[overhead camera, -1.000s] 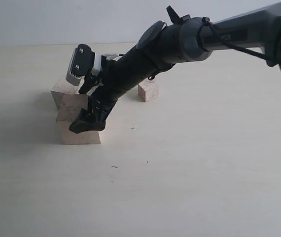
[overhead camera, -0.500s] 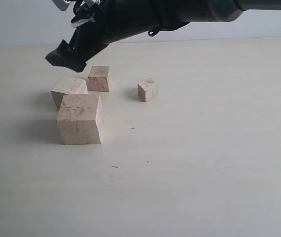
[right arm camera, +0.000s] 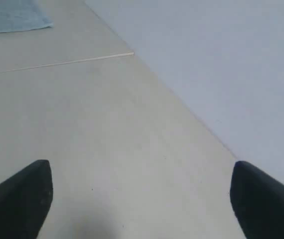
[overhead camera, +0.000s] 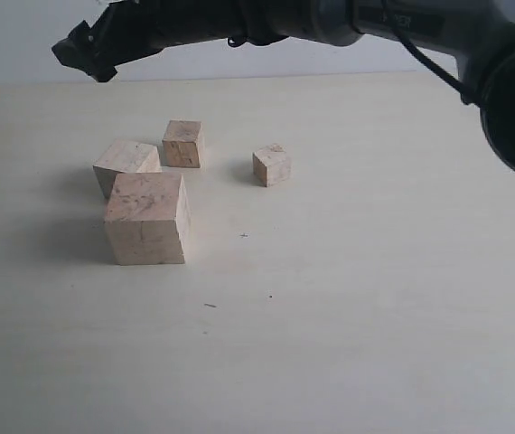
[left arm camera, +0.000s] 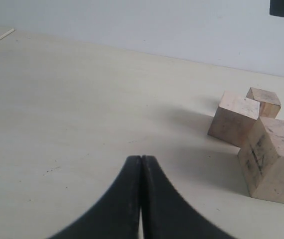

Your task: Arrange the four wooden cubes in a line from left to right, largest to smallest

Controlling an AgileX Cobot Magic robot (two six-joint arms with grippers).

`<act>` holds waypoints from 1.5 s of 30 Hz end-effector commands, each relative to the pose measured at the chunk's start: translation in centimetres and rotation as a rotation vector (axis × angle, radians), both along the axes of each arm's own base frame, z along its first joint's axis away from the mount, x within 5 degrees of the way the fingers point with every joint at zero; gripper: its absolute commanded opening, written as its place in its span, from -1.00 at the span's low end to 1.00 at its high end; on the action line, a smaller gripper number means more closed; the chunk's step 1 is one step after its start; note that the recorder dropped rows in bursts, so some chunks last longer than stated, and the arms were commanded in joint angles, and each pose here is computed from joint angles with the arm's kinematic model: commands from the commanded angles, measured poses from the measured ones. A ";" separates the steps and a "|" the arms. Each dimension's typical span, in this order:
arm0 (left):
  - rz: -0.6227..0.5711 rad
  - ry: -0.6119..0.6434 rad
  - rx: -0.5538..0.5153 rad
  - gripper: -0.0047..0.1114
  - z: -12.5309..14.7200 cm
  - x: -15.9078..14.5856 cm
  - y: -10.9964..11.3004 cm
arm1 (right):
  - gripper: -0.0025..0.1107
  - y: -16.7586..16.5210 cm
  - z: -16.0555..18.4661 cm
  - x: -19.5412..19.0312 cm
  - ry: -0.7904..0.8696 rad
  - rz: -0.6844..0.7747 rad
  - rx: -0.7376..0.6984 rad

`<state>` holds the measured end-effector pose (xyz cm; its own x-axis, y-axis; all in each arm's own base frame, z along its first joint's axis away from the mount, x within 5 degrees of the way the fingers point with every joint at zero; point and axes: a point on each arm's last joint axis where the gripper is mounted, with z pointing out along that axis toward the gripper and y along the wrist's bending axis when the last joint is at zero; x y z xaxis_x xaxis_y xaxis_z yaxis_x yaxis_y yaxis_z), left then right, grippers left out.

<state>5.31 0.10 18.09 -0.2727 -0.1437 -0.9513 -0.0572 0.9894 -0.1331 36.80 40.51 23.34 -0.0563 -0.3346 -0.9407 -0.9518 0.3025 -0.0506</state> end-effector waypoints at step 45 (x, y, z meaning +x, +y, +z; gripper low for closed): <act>0.000 -0.011 -0.007 -0.92 0.0 0.0 0.0 | 0.47 1.6 -11.1 0.7 0.084 0.003 -0.234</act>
<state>5.31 0.10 18.09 -0.2727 -0.1437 -0.9513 -0.0572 0.9894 -0.1331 37.00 42.32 12.35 -0.1299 -0.5455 -0.8280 -0.9611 0.2744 -0.0300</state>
